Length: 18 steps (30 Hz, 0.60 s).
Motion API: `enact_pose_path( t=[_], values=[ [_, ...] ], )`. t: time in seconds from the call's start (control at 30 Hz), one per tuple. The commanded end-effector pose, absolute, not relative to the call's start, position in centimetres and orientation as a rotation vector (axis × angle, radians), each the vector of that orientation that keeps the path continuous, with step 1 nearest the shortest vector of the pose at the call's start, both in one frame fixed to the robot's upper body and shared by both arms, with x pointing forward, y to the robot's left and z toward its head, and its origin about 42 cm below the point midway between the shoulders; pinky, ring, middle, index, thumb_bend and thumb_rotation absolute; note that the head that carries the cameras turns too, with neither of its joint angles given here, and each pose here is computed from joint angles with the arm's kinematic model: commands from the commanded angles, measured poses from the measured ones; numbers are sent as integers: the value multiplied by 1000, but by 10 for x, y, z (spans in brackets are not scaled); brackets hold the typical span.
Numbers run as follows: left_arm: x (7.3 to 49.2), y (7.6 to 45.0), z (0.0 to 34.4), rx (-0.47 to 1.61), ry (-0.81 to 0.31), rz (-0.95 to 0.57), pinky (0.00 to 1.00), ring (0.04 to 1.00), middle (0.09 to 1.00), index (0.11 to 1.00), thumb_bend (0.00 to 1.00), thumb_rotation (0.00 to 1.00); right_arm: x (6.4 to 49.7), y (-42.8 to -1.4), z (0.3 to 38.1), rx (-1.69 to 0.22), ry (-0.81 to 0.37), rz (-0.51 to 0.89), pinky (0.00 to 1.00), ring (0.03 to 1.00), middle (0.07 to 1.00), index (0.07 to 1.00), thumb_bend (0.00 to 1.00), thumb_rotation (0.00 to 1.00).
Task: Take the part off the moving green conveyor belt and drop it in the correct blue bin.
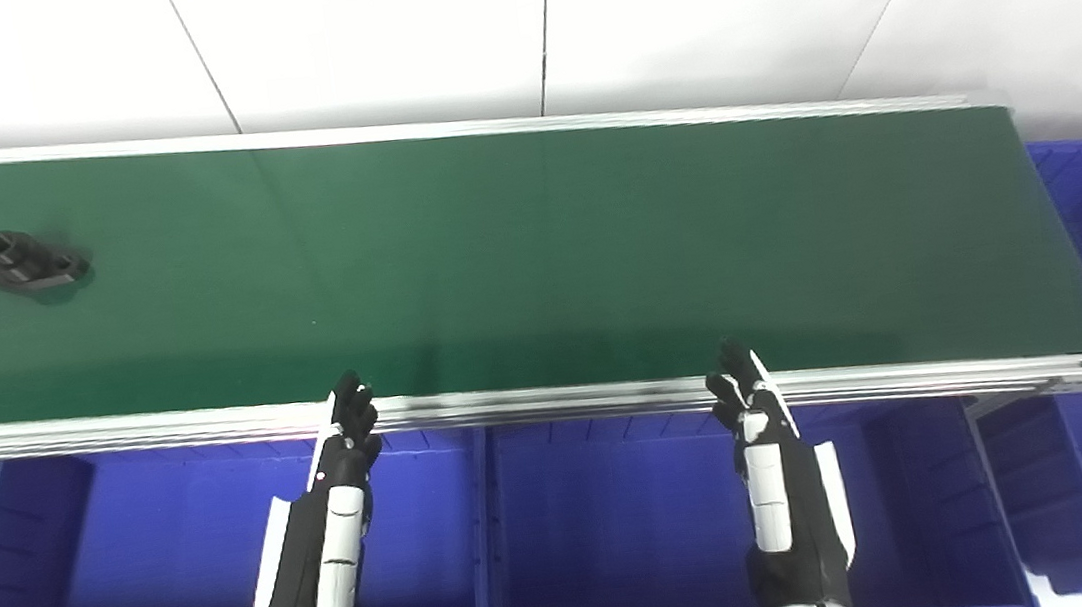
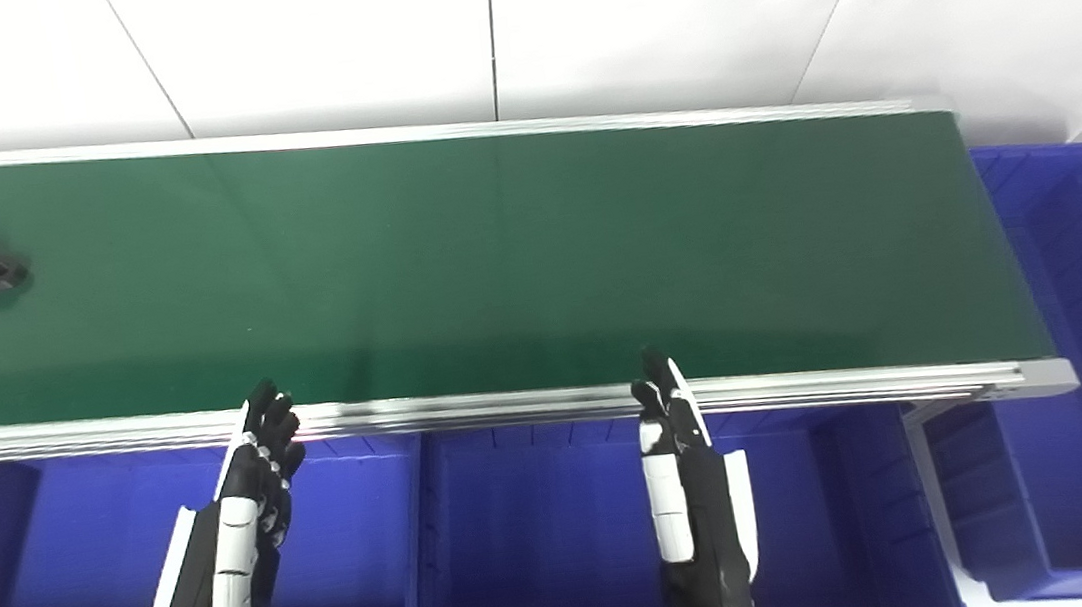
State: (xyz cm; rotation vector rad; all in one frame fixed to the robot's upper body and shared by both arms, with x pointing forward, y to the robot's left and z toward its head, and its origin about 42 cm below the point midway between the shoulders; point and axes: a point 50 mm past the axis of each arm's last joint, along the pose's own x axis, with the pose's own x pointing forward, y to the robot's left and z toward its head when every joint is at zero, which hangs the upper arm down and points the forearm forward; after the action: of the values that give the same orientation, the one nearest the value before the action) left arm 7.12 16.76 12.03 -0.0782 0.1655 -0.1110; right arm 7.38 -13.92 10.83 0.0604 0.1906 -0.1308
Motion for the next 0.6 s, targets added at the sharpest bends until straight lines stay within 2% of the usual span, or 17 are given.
enact_pose_path(
  t=[0.0,0.1,0.4,0.57],
  values=[
    [69,166,131,-78,93,-96,1000,1000,1000,1000,440,1000,69,-66,119,250,186,-88,948,930,952,932,801,1000],
    [69,166,131,-78,94,-91,1000,1000,1000,1000,429,1000,69,-66,119,248,186,-92,946,927,951,933,802,1000],
    [68,166,133,-71,107,-108,1000,1000,1000,1000,482,1000,68,-67,119,244,186,-90,941,925,951,936,795,1000],
    [69,166,132,-78,102,-97,1000,1000,1000,1000,470,1000,69,-67,119,253,187,-89,951,930,952,934,802,1000]
  ],
)
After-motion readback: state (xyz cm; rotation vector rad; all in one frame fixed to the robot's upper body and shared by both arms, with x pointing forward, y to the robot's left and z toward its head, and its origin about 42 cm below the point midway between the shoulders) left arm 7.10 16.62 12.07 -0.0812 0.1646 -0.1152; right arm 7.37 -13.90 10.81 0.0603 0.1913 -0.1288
